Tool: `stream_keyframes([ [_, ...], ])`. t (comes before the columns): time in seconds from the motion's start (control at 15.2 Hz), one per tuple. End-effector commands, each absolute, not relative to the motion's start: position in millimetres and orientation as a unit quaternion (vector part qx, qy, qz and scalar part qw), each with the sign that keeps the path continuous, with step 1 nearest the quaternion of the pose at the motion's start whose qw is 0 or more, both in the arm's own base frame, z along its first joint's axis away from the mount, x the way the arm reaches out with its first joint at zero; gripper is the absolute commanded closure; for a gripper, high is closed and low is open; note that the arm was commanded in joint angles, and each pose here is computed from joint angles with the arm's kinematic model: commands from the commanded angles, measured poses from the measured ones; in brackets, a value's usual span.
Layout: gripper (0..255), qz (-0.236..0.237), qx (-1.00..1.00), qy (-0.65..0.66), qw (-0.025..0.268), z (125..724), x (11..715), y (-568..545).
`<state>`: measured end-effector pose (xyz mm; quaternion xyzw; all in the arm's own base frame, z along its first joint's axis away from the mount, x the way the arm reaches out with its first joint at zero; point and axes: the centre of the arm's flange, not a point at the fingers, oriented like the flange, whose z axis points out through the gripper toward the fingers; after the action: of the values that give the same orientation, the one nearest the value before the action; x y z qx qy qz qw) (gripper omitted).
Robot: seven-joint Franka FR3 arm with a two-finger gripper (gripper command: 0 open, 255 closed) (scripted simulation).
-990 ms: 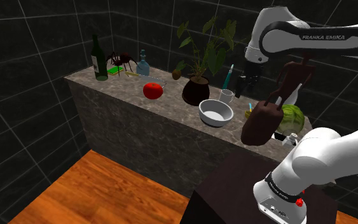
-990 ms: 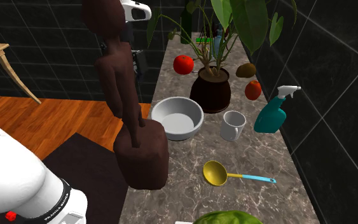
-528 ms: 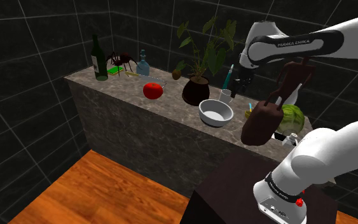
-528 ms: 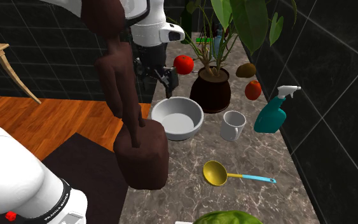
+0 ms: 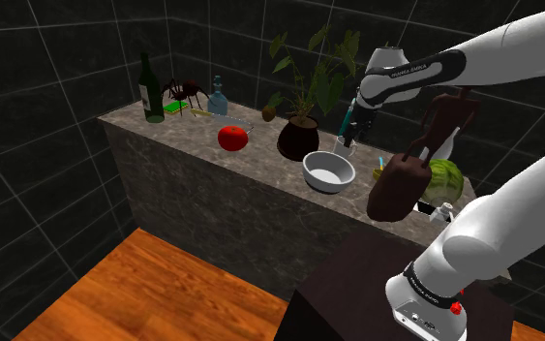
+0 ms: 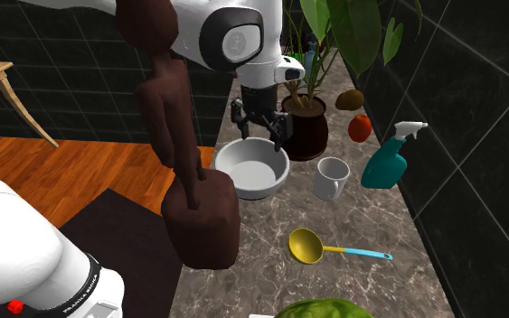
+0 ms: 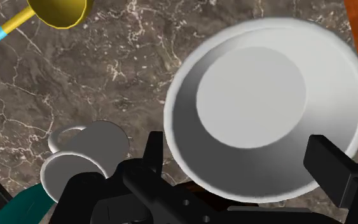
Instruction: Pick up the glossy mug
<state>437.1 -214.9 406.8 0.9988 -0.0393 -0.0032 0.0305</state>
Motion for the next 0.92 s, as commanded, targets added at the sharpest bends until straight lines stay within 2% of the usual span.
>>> stream_keyframes([
  [0.0, 0, 0.001, 0.999, -0.036, 0.032, 392, 449, -235],
  [0.86, 0, 0.026, 0.999, -0.018, 0.034, 314, 536, -349],
])
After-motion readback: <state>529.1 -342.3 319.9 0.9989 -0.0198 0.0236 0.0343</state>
